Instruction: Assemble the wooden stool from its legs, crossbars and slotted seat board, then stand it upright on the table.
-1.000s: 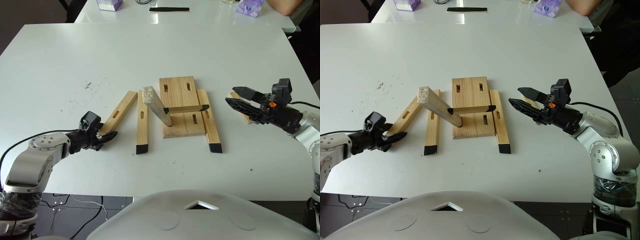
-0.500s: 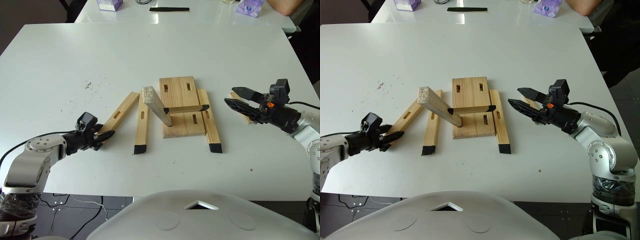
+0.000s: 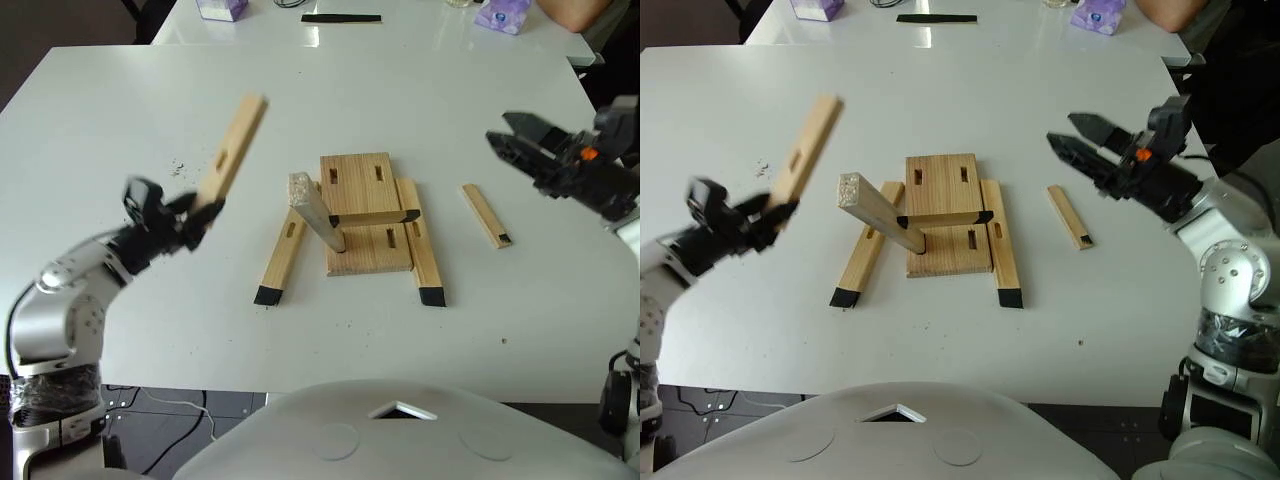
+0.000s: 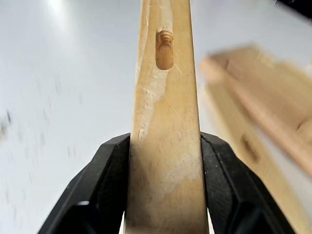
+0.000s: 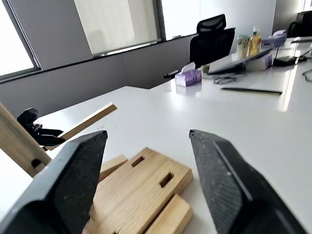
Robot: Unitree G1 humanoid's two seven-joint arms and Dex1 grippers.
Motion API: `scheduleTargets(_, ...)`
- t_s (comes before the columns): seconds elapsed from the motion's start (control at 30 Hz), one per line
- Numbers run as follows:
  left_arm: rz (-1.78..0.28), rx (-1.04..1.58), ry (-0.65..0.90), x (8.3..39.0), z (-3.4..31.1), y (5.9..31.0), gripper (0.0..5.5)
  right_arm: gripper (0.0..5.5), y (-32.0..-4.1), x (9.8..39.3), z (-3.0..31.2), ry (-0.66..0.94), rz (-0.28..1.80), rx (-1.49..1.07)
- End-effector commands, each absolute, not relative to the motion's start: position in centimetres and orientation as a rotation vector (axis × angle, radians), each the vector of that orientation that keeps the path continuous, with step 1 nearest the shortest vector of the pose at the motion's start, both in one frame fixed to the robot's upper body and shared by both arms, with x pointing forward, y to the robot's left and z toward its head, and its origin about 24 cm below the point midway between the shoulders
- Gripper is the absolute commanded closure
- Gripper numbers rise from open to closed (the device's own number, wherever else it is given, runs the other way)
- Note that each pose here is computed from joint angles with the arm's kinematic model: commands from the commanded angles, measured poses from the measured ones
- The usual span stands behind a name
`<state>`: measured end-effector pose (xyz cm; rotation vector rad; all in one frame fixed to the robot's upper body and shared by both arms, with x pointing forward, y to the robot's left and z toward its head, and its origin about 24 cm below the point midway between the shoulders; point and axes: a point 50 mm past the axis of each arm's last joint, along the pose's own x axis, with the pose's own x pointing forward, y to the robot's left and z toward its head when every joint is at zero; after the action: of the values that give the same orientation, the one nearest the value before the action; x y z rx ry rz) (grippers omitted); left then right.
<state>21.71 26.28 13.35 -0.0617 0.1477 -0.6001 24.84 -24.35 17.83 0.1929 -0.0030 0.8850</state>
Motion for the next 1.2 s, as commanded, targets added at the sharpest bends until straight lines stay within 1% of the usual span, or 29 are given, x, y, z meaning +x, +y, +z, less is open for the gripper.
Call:
scheduleTargets(0.03, -0.844, -0.116, -0.183, 21.3, 21.5, 23.1, 3.5, 2.4, -22.5, 24.3, 22.6, -0.14, 1.063, 0.124)
scheduleTargets(0.1, -0.951, -0.136, -0.273, 20.6, 24.3, 22.0, 3.5, 2.4, -21.6, 24.1, 24.6, -0.204, 1.14, 0.151)
scheduleTargets(0.17, -1.058, -0.138, -0.32, 19.6, 26.2, 20.8, 3.5, 2.4, -20.6, 23.8, 26.1, -0.246, 1.221, 0.168)
scheduleTargets(0.3, -1.211, -0.125, -0.313, 18.5, 27.7, 19.0, 3.5, 2.4, -18.6, 22.9, 27.8, -0.267, 1.386, 0.185)
scheduleTargets(0.37, -1.3, -0.129, -0.281, 18.1, 28.1, 18.3, 3.5, 2.05, -17.5, 22.4, 28.2, -0.257, 1.485, 0.174)
scheduleTargets(0.5, -1.385, -0.126, -0.197, 18.0, 27.7, 17.1, 3.5, 1.52, -15.9, 22.0, 28.8, -0.235, 1.601, 0.127)
scheduleTargets(0.77, -1.447, -0.11, -0.146, 17.4, 27.0, 16.3, 3.5, 1.48, -14.2, 22.1, 29.3, -0.237, 1.688, 0.101)
scheduleTargets(1.13, -1.45, -0.075, -0.122, 17.4, 25.8, 15.8, 3.5, 1.48, -11.5, 22.0, 29.3, -0.217, 1.766, 0.102)
scheduleTargets(1.17, -1.448, -0.071, -0.122, 17.5, 25.7, 15.8, 3.5, 1.68, -11.4, 22.0, 29.2, -0.214, 1.771, 0.101)
scheduleTargets(1.2, -1.448, -0.068, -0.122, 17.5, 25.7, 15.8, 3.5, 1.77, -11.4, 22.0, 29.2, -0.211, 1.775, 0.101)
